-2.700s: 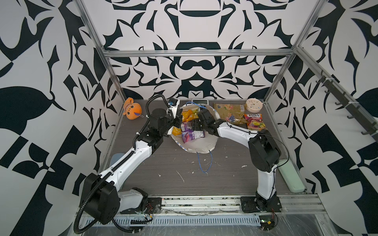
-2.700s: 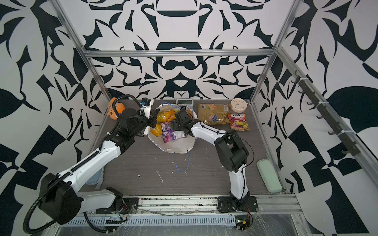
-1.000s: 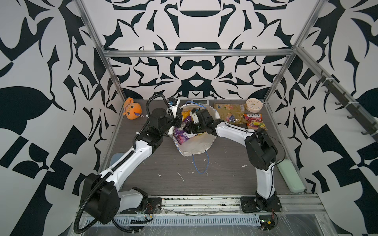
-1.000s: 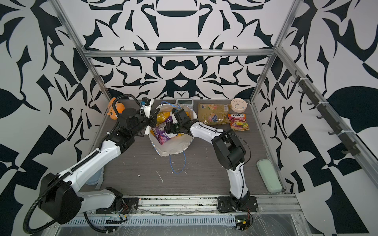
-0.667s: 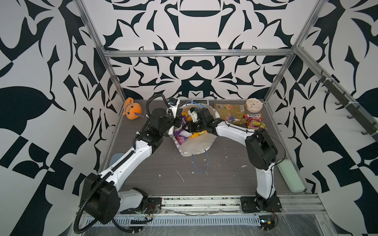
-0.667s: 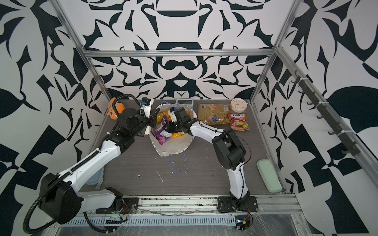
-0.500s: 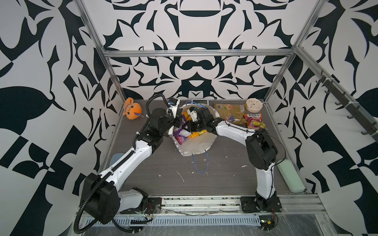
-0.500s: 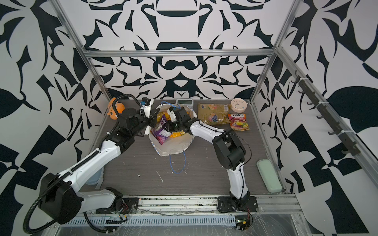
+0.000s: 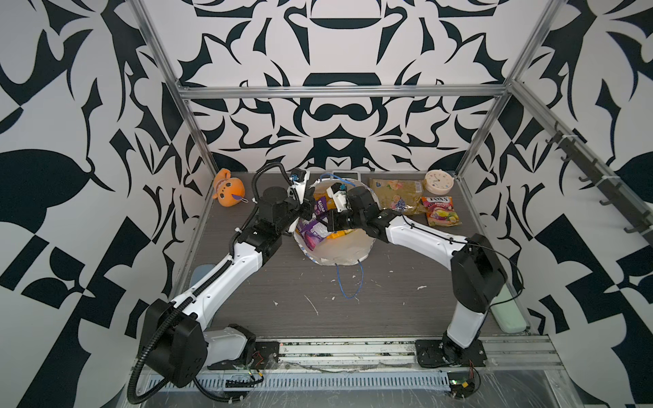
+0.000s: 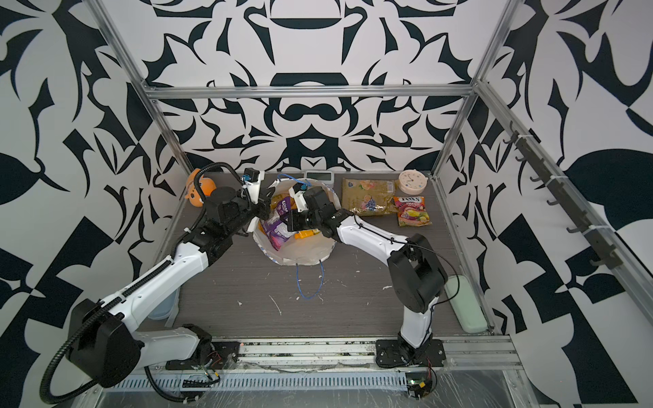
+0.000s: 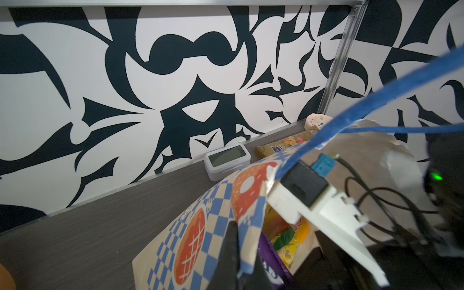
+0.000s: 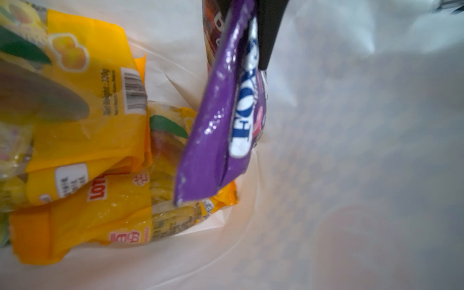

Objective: Take the snacks out of the paper bag
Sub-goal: Pick up the snack from the paper bag, then place the snack at the middle-right of the table.

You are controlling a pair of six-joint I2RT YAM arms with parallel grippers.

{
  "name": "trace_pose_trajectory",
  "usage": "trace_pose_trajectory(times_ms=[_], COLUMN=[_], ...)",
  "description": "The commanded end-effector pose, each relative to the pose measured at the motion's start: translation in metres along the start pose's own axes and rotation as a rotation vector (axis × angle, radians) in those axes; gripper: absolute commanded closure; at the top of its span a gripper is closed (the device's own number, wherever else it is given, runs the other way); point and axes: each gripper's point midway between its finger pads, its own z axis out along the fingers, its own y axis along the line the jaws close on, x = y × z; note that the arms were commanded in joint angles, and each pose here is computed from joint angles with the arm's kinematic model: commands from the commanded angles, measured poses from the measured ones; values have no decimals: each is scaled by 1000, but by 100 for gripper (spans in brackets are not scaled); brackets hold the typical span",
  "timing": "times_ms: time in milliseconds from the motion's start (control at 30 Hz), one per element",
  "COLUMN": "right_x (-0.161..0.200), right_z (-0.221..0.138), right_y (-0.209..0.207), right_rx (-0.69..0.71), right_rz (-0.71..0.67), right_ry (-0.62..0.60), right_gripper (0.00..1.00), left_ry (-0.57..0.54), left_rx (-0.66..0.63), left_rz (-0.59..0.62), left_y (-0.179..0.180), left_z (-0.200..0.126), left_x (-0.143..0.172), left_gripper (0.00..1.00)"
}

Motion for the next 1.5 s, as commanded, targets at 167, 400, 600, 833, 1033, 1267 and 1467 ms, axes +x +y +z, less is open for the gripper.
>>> trace_pose_trajectory(times_ms=[167,400,600,833,1033,1267,1467], right_x=[-20,-30,-43,-59,-74,-67,-32], right_z=[-45,-86,-127,-193,-258,-319,-318], right_y=[30,47,69,82,76,-36,-130], right_rx=[-18,-27,-42,-1,89,493,569], right_rz=[-181,-269,-316,-290,-218,-8,257], right_ry=[-203,-336,-412,-506,-492,-433,-329], right_gripper=[100,100,100,100,100,100,100], left_ry=[-98,-88,-83,-84,-86,-92,-92], left_rx=[9,-43,-57,-83,-90,-108,-74], left_rz=[-2,19,23,33,36,40,41], left_y=[-3,6,9,13,14,18,12], left_z=[7,16,20,19,16,19,24], left_x=[-35,-40,-39,-39,-38,-35,-40], left_gripper=[100,100,100,100,100,100,100])
